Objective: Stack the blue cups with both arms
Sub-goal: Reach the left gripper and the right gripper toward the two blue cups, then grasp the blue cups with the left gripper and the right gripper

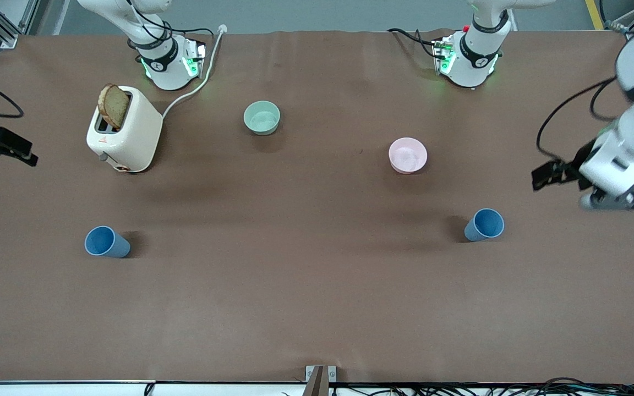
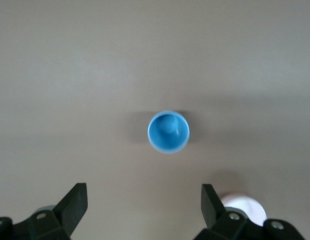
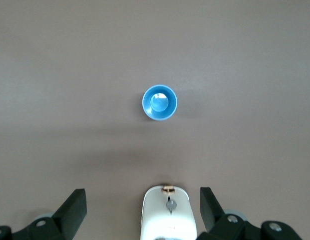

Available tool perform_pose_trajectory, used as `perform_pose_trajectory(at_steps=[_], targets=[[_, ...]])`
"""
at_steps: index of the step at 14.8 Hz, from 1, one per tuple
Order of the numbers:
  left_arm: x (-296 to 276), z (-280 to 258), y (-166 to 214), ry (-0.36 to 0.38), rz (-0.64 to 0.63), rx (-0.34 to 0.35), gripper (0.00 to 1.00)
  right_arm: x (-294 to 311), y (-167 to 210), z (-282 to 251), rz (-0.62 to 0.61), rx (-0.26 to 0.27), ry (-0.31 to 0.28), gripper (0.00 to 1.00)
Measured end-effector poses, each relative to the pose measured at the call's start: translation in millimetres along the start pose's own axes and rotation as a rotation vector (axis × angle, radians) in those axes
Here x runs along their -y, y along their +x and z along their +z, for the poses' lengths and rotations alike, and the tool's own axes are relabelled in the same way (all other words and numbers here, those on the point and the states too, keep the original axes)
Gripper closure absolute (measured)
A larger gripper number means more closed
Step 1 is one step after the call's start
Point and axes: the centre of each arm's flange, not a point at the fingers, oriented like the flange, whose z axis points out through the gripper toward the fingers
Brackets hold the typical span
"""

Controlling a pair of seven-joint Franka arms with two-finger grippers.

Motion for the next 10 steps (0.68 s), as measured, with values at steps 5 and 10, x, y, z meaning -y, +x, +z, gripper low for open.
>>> perform_pose_trajectory(at_steps=[5, 10], targets=[[2.2, 133.8, 9.4, -0.011, -0.004, 0.005, 0.00, -14.4, 19.0, 112.8, 0.023, -0.013, -0.010, 0.00], [15.8, 201.6, 2.7, -0.019, -0.026, -0.012, 0.15, -33.9, 33.5, 215.5, 0.049, -0.007, -0.024, 0.00]])
